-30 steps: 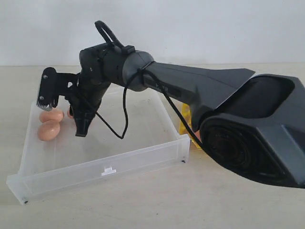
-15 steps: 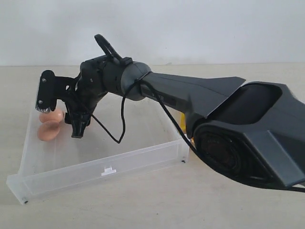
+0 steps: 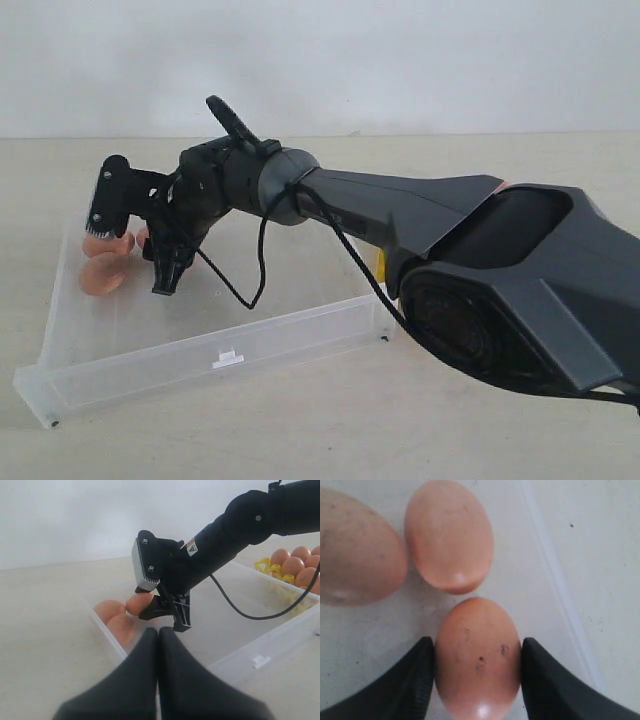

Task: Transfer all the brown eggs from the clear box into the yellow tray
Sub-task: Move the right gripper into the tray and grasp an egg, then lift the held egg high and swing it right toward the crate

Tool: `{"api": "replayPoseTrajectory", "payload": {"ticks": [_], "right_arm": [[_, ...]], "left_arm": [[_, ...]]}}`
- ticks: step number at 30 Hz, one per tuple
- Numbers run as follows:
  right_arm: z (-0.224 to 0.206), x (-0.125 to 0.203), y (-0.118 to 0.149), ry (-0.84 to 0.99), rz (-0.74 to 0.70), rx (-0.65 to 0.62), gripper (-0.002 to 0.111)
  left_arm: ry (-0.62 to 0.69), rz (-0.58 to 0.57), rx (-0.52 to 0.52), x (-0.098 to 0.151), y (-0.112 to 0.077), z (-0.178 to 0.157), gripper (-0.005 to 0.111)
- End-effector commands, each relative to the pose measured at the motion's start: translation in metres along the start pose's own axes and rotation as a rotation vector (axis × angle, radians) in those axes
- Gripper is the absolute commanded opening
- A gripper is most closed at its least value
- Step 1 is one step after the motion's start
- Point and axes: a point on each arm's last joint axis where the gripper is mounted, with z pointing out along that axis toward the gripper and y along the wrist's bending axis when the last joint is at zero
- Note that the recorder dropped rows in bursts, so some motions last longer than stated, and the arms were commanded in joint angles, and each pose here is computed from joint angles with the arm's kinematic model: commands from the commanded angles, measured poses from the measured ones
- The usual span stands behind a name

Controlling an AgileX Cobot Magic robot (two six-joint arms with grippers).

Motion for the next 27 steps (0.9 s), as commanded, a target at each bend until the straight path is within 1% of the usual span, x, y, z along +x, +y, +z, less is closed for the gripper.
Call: {"api": "replayPoseTrajectory", "payload": {"ticks": [1, 3, 4, 6, 9, 13, 16, 18, 20, 21, 22, 23, 25, 26, 27], "right_arm": [[0.003, 0.008, 0.0, 0.036, 0.116, -0.012, 0.018], [0.002, 0.006, 0.0, 0.031, 0.131, -0.009, 0.002], [0.0, 0.003, -0.001, 0.025, 0.135, -0.006, 0.0], [-0.005, -0.001, -0.004, 0.014, 0.151, 0.0, 0.0], [-0.025, -0.014, -0.013, -0.004, 0.237, 0.011, 0.0], [-0.073, -0.035, -0.028, 0.017, 0.354, -0.019, 0.0], [-0.111, -0.043, -0.036, 0.082, 0.395, -0.06, 0.0], [-0.132, -0.045, -0.039, 0.144, 0.427, -0.057, 0.0], [-0.151, -0.039, -0.045, 0.255, 0.471, 0.002, 0.0], [-0.159, -0.032, -0.049, 0.345, 0.499, 0.062, 0.0], [-0.169, -0.022, -0.054, 0.449, 0.525, 0.161, 0.0], [-0.177, -0.014, -0.061, 0.513, 0.549, 0.278, 0.0], [-0.195, -0.007, -0.066, 0.56, 0.569, 0.445, 0.0], [-0.207, -0.003, -0.064, 0.571, 0.574, 0.485, 0.0], [-0.214, -0.006, -0.063, 0.496, 0.565, 0.5, 0.0]], "left_arm": [[-0.014, -0.007, 0.002, -0.002, 0.0, 0.0, -0.004], [-0.014, -0.007, 0.002, -0.002, 0.0, 0.0, -0.004], [-0.014, -0.007, 0.002, -0.002, 0.0, 0.0, -0.004], [-0.014, -0.007, 0.002, -0.002, 0.0, 0.0, -0.004], [-0.014, -0.007, 0.002, -0.002, 0.0, 0.0, -0.004], [-0.014, -0.007, 0.002, -0.002, 0.0, 0.0, -0.004], [-0.014, -0.007, 0.002, -0.002, 0.0, 0.0, -0.004], [-0.014, -0.007, 0.002, -0.002, 0.0, 0.0, -0.004], [-0.014, -0.007, 0.002, -0.002, 0.0, 0.0, -0.004], [-0.014, -0.007, 0.002, -0.002, 0.0, 0.0, -0.004], [-0.014, -0.007, 0.002, -0.002, 0.0, 0.0, -0.004], [-0.014, -0.007, 0.002, -0.002, 0.0, 0.0, -0.004], [-0.014, -0.007, 0.002, -0.002, 0.0, 0.0, -0.004], [-0.014, -0.007, 0.002, -0.002, 0.0, 0.0, -0.004], [-0.014, -0.007, 0.002, -0.002, 0.0, 0.0, -0.004]]}}
